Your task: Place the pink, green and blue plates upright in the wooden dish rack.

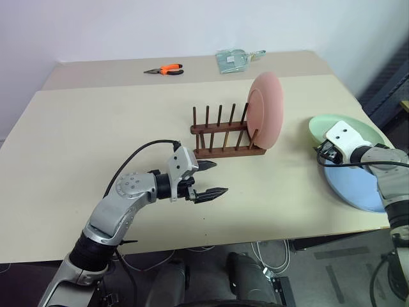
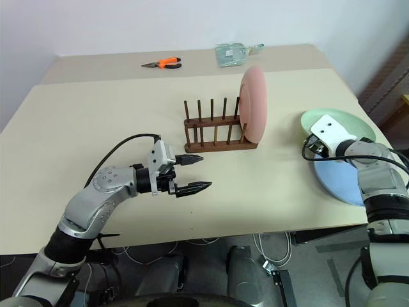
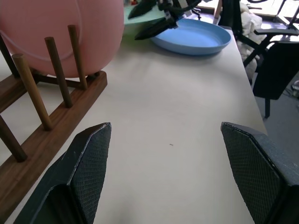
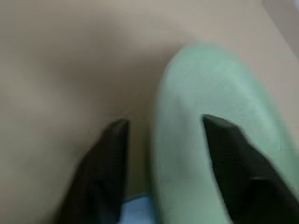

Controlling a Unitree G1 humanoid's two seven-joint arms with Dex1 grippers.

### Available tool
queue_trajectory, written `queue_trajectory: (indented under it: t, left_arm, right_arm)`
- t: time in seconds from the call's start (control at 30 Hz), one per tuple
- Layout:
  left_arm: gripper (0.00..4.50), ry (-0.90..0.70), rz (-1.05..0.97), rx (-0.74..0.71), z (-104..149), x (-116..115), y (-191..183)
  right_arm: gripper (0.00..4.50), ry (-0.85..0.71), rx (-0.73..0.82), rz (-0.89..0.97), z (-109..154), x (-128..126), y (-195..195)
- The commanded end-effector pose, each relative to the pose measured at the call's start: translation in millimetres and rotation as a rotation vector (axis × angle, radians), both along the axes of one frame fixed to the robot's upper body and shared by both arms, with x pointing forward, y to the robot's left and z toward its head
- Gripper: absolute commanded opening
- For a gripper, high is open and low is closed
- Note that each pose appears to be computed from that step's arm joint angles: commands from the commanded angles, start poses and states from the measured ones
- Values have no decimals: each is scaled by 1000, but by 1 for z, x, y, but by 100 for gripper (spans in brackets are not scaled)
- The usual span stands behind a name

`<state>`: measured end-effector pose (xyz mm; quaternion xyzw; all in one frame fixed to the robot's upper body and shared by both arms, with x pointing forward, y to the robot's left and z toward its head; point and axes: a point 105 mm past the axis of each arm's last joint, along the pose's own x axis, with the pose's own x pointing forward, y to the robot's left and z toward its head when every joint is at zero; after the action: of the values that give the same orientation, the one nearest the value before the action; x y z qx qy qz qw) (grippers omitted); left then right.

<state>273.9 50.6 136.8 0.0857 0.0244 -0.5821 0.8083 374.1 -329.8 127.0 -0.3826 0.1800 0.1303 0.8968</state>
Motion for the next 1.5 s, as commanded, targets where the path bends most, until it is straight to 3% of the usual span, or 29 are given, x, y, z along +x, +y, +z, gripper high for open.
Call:
queue_trajectory:
  t: [0.03, 0.07, 0.17, 0.3, 0.37, 0.43, 0.57, 0.7, 0.8, 0.9, 1.07, 1.5]
  left_arm:
    - [386, -52, 3, -6, 8, -3, 3]
    - [386, -53, 4, -6, 8, -3, 3]
    - [386, -59, 7, -9, 9, -2, 3]
    - [386, -61, 22, -14, 13, 2, 5]
    - [386, -60, 31, -10, 13, 5, 7]
    - [386, -59, 43, -6, 13, 8, 10]
    - [386, -59, 77, 0, 12, 15, 19]
    - [386, -63, 107, 11, 11, 21, 28]
    - [386, -68, 127, 11, 11, 22, 34]
    - [386, -66, 144, 14, 9, 22, 39]
    - [386, -61, 149, 16, 7, 18, 41]
    - [386, -60, 147, 5, 6, 19, 38]
  right_arm:
    - [60, -70, 3, -10, 24, 6, -1]
    - [9, -83, 20, -8, 28, 6, 1]
    - [3, -188, 57, 23, 57, 6, 11]
    - [3, -434, 198, 82, 125, 1, 29]
    - [3, -634, 404, 152, 184, -11, 48]
    - [3, -737, 677, 293, 231, -31, 75]
    - [3, -649, 1142, 665, 268, -70, 143]
    - [3, -455, 1423, 809, 263, -84, 204]
    - [3, -306, 1629, 711, 244, -72, 226]
    - [3, -178, 1707, 580, 217, -60, 243]
    - [3, -98, 1750, 434, 193, -47, 252]
    - [3, -158, 1614, 273, 161, -20, 236]
